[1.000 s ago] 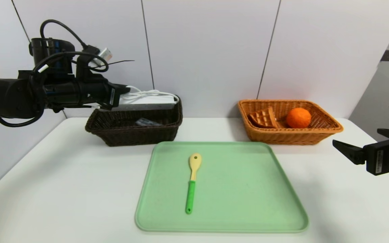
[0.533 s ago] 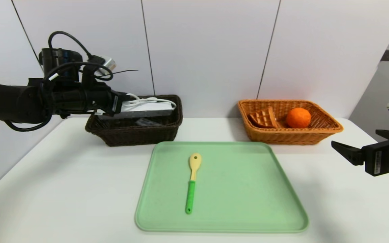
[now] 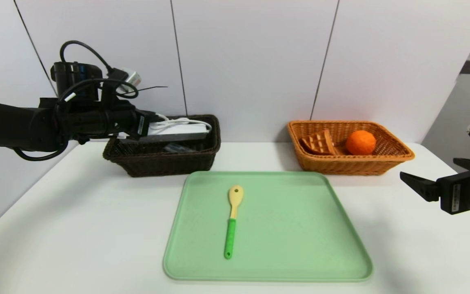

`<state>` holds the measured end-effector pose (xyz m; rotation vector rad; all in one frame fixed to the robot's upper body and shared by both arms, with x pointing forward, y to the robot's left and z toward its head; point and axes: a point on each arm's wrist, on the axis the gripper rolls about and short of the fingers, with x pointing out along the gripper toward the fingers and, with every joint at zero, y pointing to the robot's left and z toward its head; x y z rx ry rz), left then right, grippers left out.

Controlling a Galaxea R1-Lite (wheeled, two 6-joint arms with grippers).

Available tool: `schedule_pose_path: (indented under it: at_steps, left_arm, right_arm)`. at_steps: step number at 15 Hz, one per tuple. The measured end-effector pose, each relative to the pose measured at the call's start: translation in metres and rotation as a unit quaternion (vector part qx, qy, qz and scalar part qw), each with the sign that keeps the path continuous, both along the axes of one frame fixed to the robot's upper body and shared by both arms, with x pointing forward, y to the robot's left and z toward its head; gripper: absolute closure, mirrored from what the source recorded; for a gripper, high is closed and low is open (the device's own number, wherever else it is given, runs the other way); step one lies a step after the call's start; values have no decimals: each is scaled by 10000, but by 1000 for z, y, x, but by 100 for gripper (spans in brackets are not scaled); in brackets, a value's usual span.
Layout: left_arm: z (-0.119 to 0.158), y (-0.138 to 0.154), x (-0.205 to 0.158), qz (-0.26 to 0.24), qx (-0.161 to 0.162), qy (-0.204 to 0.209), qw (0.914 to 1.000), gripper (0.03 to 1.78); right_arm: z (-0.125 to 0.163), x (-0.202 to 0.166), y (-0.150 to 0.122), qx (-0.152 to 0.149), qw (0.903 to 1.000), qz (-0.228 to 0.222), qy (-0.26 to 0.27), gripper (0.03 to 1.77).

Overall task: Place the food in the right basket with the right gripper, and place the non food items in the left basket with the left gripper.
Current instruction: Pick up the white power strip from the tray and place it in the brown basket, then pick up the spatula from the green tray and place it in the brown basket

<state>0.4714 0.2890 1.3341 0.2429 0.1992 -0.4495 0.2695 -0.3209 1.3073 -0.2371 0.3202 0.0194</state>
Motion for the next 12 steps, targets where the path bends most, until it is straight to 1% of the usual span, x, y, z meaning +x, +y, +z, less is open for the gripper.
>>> schedule_pose_path:
  at_steps: [2, 5, 7, 9, 11, 12]
  left_arm:
    - [1, 0, 1, 23, -27, -51, 10000, 125]
    - [4, 0, 3, 39, -117, -305, 9995, 88]
    - [6, 2, 3, 42, -138, -419, 9990, 71]
    - [16, 1, -2, -4, -173, -564, 9983, 57]
    - [30, -8, -14, -209, -237, -741, 9967, 46]
    - [37, -18, -24, -384, -279, -805, 9956, 42]
  right_arm:
    - [0, 0, 0, -3, 10000, 2, 0, 9]
    - [0, 0, 0, -2, 10000, 3, 3, 9]
    - [0, 0, 0, -3, 10000, 1, 10, 9]
    - [-1, 0, 0, -3, 10000, 2, 8, 9]
    - [-1, -1, 2, -5, 10000, 48, 18, 9]
    - [-2, -1, 3, -6, 10000, 75, 30, 9]
